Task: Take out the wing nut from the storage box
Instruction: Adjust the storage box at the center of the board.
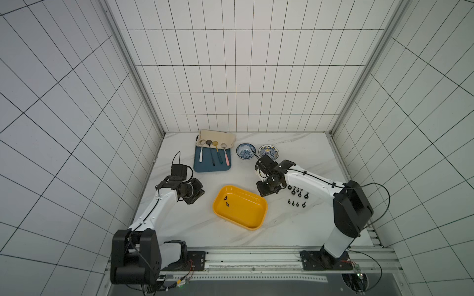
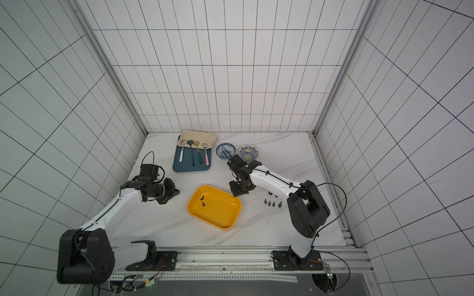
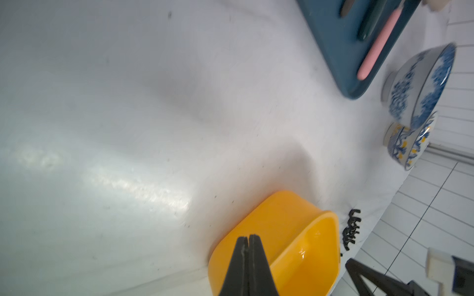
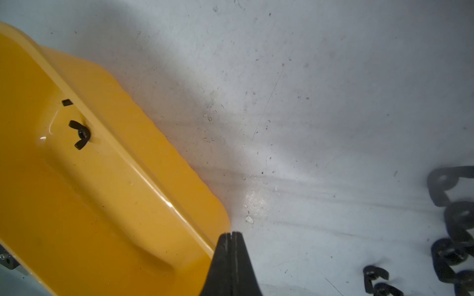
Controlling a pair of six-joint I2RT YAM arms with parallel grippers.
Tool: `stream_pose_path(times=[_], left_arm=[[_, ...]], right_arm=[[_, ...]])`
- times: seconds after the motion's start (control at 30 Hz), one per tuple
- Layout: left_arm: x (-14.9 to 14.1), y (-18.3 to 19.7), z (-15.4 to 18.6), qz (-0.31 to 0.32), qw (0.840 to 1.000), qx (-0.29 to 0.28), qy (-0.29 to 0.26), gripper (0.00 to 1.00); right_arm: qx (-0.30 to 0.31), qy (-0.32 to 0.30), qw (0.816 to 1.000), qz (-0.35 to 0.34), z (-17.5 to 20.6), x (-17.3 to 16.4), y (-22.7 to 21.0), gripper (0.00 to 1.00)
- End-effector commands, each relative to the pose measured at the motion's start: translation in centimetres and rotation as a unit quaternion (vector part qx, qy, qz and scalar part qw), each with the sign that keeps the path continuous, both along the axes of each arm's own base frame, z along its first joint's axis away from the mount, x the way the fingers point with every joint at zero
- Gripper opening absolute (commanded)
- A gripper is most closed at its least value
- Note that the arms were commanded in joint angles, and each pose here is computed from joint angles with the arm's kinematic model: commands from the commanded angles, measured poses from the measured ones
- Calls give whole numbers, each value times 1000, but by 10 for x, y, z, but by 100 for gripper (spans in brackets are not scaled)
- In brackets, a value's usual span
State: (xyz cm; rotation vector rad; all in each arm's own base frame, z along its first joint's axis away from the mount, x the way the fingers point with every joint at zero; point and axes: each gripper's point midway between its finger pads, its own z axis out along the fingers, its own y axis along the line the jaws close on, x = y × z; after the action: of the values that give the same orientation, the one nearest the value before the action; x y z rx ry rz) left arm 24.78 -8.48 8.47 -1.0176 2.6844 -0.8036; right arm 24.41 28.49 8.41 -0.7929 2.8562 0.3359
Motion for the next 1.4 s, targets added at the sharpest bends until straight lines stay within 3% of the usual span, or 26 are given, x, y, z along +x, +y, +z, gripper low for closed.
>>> stream_pose_path(times=[0.0, 0.2, 0.27, 0.4, 0.53, 0.97, 1.1, 1.23, 1.37], left_arm=[[-56, -14, -19, -25, 997, 4, 75, 0], [-89, -27, -46, -28, 994, 6, 102, 0], [-80, -34, -53, -24, 996, -11, 87, 0], [-46, -37, -58, -34, 996, 23, 75, 0], [-18, -49, -60, -48, 997, 22, 64, 0], [40, -89, -69, -81, 996, 0, 32, 0], [60, -99, -67, -94, 995, 0, 22, 0], [64, -102, -64, -100, 995, -1, 22, 0], [51, -90, -60, -95, 995, 1, 21, 0]], right_arm=[[3, -17, 1000, 5, 2, 13, 9, 0], [8, -7, 1000, 0, -6, 13, 13, 0], [9, 4, 1000, 0, -11, 7, 12, 0], [15, 12, 1000, -6, -15, -4, 7, 0], [7, 17, 1000, -14, -23, -15, -4, 0], [-21, 13, 999, -41, -26, -31, -32, 0], [-57, -30, 996, -63, -10, -23, -53, 0], [-63, -66, 993, -69, 16, -14, -58, 0], [-33, -82, 995, -51, 36, -16, -28, 5]])
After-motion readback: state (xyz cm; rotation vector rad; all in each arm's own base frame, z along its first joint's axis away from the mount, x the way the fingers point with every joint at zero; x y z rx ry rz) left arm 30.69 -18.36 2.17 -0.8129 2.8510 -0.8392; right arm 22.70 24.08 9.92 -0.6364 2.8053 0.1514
